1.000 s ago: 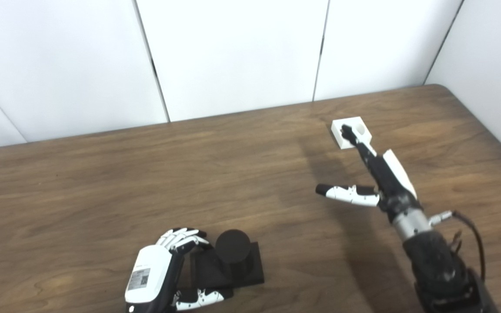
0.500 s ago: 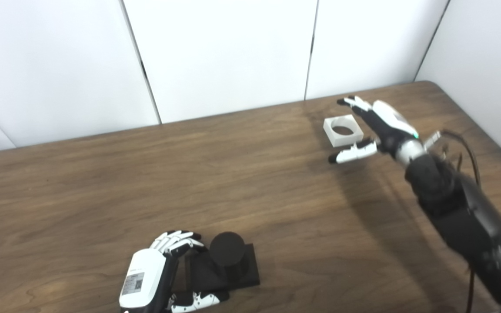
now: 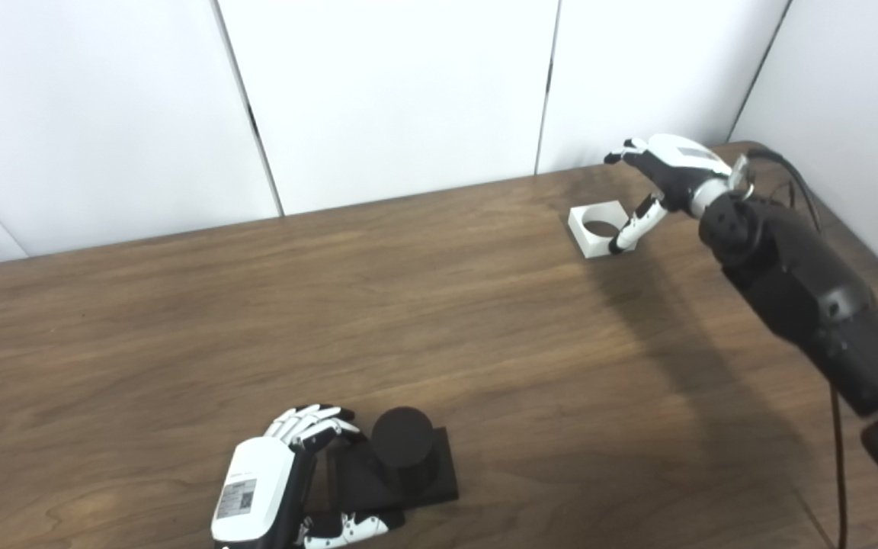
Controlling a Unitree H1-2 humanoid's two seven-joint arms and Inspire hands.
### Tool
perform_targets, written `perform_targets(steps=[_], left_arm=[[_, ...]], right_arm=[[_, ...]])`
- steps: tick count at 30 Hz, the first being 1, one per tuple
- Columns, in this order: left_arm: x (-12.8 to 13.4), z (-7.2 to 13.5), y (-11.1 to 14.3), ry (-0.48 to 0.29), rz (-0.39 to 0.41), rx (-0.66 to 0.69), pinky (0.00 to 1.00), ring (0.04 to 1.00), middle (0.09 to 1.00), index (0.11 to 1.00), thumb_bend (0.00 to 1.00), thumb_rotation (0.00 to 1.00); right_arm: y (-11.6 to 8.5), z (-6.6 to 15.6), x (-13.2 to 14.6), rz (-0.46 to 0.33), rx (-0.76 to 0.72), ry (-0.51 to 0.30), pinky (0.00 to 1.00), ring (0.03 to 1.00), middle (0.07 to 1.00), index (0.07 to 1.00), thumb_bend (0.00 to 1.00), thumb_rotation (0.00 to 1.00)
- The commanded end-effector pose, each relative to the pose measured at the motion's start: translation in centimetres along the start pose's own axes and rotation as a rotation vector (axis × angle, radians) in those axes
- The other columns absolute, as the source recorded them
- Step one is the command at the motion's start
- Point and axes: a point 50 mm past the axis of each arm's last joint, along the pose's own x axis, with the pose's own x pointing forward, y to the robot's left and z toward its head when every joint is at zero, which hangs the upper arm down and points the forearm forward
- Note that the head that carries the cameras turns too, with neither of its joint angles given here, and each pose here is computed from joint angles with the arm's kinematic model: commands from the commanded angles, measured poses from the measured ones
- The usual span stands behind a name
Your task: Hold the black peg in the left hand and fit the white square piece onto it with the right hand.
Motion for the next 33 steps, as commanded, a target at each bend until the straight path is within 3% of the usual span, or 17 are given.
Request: perform_targets(steps=[1, 11, 25, 33], left_arm=[[-1.5, 0.0, -2.0, 0.044, -0.117, -0.007, 0.84, 0.819, 0.76, 0.487, 0.52, 0.04], [-1.2, 0.1, -1.9, 0.05, -0.109, -0.006, 0.85, 0.824, 0.763, 0.487, 0.52, 0.04], [-1.0, 0.3, -1.7, 0.051, -0.102, -0.009, 0.85, 0.823, 0.763, 0.487, 0.52, 0.04], [-1.0, 0.3, -1.6, 0.051, -0.103, -0.008, 0.85, 0.822, 0.762, 0.487, 0.52, 0.04]], right_arm=[[-4.7, 1.0, 0.5, -0.086, -0.071, -0.034, 1.0, 1.0, 0.994, 0.866, 0.95, 0.18], [-5.3, 3.0, 1.9, 0.001, -0.161, -0.032, 0.97, 1.0, 0.978, 0.855, 1.0, 0.21], [-2.6, 4.6, 1.8, 0.063, -0.193, -0.066, 0.99, 1.0, 0.976, 0.86, 1.0, 0.22], [-1.7, 4.7, 2.2, 0.113, -0.219, -0.038, 1.0, 1.0, 0.977, 0.868, 0.99, 0.24]])
